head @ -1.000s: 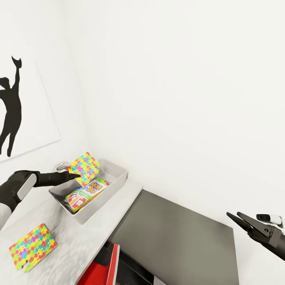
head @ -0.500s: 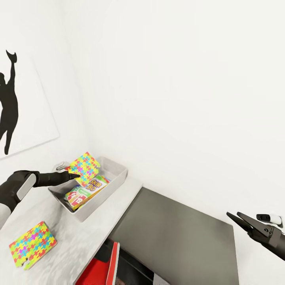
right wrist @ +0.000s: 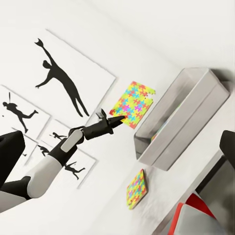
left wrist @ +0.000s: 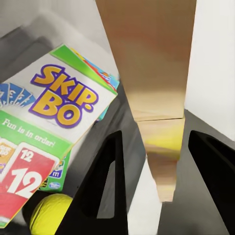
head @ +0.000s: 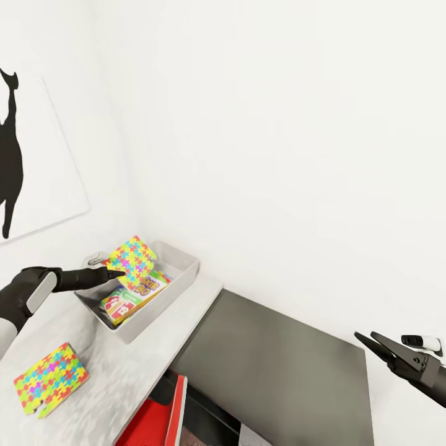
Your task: Put all the toys in the child's room - the three board games (two on the bed and one on the table), the two jigsaw puzzles on the table, and the tennis ball on the table - inside the toy box on the table in the child's room.
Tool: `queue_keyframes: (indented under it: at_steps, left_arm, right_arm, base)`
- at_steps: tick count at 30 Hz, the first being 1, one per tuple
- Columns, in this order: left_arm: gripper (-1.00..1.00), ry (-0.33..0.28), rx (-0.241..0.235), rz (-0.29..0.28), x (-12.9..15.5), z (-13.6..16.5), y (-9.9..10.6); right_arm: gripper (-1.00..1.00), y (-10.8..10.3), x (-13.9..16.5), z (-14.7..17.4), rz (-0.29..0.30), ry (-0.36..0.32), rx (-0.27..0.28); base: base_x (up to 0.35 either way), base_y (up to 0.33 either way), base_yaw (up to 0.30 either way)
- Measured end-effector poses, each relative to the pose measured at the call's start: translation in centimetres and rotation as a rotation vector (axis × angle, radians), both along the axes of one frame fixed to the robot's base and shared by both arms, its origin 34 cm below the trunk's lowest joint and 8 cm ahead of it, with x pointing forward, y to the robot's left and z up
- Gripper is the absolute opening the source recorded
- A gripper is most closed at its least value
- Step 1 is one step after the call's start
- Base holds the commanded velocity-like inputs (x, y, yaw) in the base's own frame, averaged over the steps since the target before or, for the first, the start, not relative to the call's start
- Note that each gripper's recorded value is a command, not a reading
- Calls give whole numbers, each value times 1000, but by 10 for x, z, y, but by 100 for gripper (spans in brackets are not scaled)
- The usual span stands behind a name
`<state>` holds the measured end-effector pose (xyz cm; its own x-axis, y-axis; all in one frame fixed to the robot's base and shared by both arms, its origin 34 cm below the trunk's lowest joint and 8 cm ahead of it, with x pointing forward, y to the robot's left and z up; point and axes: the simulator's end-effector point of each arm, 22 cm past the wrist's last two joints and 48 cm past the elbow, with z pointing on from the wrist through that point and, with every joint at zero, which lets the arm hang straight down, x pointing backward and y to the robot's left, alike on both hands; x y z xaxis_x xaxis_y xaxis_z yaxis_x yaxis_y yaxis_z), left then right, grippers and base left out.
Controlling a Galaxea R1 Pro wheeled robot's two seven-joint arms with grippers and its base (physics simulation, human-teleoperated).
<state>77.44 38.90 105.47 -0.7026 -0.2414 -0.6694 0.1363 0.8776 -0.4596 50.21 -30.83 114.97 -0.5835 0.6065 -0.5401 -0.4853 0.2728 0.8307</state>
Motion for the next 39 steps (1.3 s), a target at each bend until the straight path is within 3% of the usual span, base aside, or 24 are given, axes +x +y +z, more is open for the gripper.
queue_keyframes:
  at_steps: [39]
  left_arm:
    - [-100,72,-1,22,-1,-50,9]
  right_arm:
    - [100,-6,9,-24,-16,59,-4]
  base:
    - [0,0,0]
